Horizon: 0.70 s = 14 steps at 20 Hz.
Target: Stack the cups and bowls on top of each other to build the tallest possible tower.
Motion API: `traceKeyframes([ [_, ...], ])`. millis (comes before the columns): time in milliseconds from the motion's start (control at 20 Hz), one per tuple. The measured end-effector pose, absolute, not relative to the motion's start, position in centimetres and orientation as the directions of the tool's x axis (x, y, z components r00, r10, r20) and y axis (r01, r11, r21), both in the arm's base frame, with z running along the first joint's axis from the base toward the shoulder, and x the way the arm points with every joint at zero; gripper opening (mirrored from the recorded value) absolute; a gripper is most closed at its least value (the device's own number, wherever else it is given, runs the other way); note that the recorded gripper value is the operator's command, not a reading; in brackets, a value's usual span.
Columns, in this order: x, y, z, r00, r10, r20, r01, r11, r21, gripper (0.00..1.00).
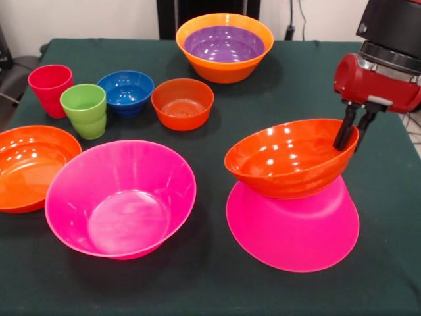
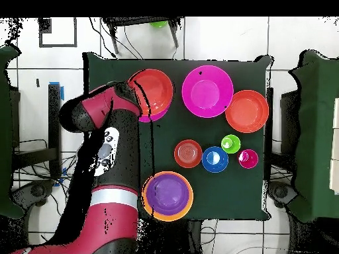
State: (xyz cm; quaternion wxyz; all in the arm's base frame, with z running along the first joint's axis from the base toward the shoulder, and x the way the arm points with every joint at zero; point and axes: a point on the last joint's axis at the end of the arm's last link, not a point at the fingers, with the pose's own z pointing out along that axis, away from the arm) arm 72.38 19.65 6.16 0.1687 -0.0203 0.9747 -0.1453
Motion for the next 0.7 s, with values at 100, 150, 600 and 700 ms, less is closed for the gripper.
traceKeyframes([
  [100, 72.1, 19.6, 5.7, -0.945, -0.085, -0.315, 0.013, 0.955, -0.297, 0.00],
  [150, 71.9, 19.6, 5.4, -0.947, -0.084, -0.310, 0.014, 0.954, -0.300, 0.00],
  [600, 71.3, 20.2, 4.1, -0.955, -0.059, -0.291, 0.031, 0.955, -0.295, 0.00],
  [700, 71.7, 20.2, 4.2, -0.956, -0.040, -0.291, 0.048, 0.956, -0.289, 0.00],
])
